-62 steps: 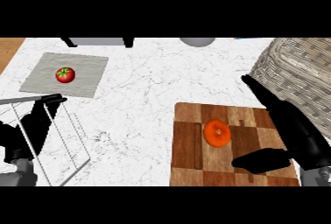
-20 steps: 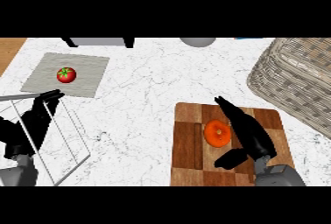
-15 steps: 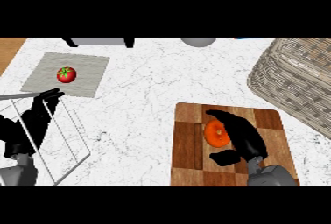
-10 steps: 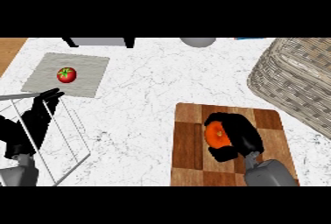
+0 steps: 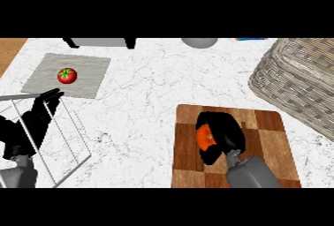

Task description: Pick the squash from the cutting board and place it in the basket

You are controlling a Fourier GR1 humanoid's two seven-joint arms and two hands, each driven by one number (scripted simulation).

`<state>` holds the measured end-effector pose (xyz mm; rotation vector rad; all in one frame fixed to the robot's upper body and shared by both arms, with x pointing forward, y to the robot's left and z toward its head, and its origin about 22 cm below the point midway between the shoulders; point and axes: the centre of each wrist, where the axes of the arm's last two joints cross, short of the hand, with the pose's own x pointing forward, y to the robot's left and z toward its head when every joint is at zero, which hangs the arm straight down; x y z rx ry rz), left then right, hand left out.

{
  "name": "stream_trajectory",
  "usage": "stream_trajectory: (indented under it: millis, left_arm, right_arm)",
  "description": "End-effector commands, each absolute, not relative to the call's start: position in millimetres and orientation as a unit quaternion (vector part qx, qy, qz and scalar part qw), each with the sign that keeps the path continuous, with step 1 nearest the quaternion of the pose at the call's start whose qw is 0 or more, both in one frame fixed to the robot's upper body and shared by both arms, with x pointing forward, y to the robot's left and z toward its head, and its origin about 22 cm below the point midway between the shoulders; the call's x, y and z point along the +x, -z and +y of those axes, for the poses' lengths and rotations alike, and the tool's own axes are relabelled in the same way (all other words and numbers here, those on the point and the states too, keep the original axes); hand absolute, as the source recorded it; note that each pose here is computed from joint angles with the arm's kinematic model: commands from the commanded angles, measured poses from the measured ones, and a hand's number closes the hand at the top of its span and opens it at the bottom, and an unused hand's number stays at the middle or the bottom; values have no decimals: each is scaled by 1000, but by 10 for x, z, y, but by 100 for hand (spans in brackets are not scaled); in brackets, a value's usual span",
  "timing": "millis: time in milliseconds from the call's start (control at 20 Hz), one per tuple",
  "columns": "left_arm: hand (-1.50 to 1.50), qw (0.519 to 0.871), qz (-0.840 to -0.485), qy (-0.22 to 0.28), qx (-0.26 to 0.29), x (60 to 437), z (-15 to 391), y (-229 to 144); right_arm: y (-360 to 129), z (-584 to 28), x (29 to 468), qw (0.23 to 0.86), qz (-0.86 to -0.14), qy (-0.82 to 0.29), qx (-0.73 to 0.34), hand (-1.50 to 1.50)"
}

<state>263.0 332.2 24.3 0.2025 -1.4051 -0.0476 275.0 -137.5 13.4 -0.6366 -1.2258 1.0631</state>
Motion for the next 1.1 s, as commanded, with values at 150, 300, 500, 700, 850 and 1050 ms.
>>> stream_trajectory:
  millis: [150,300,500,700,850,1050]
  left_arm:
    - [0,760,-643,39,78,2881,3126,-412]
    - [0,764,-639,35,83,2890,3070,-378]
    - [0,763,-639,39,84,2851,3073,-327]
    - [0,763,-640,36,87,2836,3167,-298]
    - [0,767,-634,36,96,2876,3216,-520]
    - [0,763,-639,26,98,2884,3198,-400]
  right_arm:
    - [-131,-641,2768,701,-491,-399,-327,150]
    - [-398,-431,2762,710,-508,-373,-314,150]
    - [-623,-392,2682,695,-617,-262,-261,150]
    - [-1034,-200,2615,629,-710,-197,-248,150]
    - [-1139,-167,2564,607,-722,-166,-288,150]
    - [-1629,-147,2610,601,-713,-130,-337,150]
